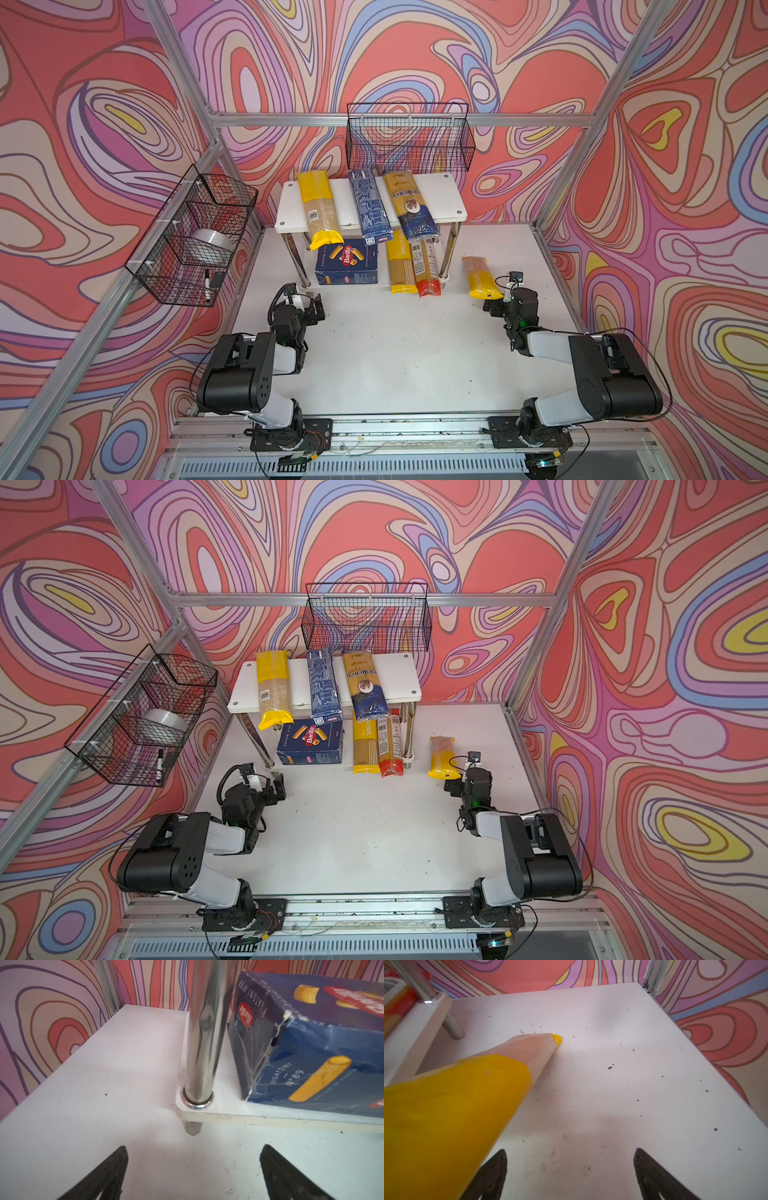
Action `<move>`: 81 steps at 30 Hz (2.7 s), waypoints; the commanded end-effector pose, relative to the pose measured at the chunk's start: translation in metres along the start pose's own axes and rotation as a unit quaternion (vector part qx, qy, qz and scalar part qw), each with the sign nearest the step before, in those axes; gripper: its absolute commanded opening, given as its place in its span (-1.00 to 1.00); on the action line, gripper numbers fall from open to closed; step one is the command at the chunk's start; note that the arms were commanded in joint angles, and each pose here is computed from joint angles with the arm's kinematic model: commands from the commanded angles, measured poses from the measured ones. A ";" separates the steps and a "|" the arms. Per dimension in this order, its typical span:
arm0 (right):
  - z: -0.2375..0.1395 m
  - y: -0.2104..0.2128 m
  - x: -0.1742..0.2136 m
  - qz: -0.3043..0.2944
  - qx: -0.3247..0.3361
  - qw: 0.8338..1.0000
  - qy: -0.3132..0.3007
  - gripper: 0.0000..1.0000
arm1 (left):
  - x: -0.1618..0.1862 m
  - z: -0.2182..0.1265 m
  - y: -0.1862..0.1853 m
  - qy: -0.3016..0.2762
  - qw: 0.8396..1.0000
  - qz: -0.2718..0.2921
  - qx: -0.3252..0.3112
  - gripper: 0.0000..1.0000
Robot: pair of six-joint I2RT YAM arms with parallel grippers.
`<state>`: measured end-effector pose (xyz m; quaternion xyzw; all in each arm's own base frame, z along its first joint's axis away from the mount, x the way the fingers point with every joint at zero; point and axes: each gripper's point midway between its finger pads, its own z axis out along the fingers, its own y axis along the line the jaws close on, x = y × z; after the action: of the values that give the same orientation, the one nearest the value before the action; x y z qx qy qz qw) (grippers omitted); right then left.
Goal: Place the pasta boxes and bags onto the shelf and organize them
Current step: 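Grasp the yellow spaghetti bag standing on the table with the right gripper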
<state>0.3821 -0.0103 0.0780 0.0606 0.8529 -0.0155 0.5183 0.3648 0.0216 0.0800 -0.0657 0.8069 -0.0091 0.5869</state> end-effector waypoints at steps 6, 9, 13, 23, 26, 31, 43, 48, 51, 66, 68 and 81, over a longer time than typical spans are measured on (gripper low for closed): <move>-0.025 0.013 -0.057 0.065 -0.025 0.997 0.040 0.97 | -0.019 0.001 -0.004 -0.035 0.999 0.011 0.013 1.00; -0.052 0.015 -0.054 0.115 -0.028 0.990 0.081 0.97 | -0.020 0.000 -0.004 -0.036 0.999 0.012 0.010 1.00; -0.081 0.010 -0.047 0.171 -0.015 0.979 0.105 0.97 | -0.025 -0.005 -0.003 -0.039 0.999 0.011 0.008 1.00; -0.062 0.039 -0.028 0.196 -0.050 0.958 0.204 0.97 | -0.057 -0.027 -0.011 -0.001 1.000 -0.010 0.018 1.00; -0.048 0.052 -0.021 0.173 -0.041 0.955 0.239 0.97 | -0.076 -0.046 -0.025 0.021 0.998 -0.026 0.045 1.00; -0.030 0.082 -0.024 0.147 -0.041 0.957 0.245 0.97 | -0.067 -0.066 -0.040 0.046 0.993 -0.082 0.066 1.00; 0.026 0.105 0.000 0.132 -0.017 0.948 0.288 0.97 | -0.040 -0.098 -0.067 0.088 0.980 -0.120 0.133 1.00; 0.040 0.102 0.024 0.112 0.007 0.941 0.320 0.97 | -0.039 -0.101 -0.078 0.089 0.975 -0.123 0.164 1.00; 0.045 0.100 0.036 0.101 0.020 0.936 0.338 0.97 | -0.039 -0.101 -0.080 0.090 0.974 -0.116 0.171 1.00; 0.007 0.057 0.064 0.072 0.077 0.918 0.383 0.97 | -0.044 -0.107 -0.082 0.076 0.975 -0.111 0.180 1.00; -0.002 0.063 0.053 0.084 0.048 0.925 0.368 0.97 | -0.042 -0.106 -0.078 0.075 0.977 -0.106 0.168 1.00; -0.007 0.084 0.028 0.039 -0.038 0.943 0.328 0.97 | -0.040 -0.096 -0.067 0.074 0.986 -0.066 0.135 1.00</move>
<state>0.3666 0.0700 0.0646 0.1099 0.9686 0.0552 0.2161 0.2908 -0.0508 0.1573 -0.0487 0.8287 -0.1866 0.5254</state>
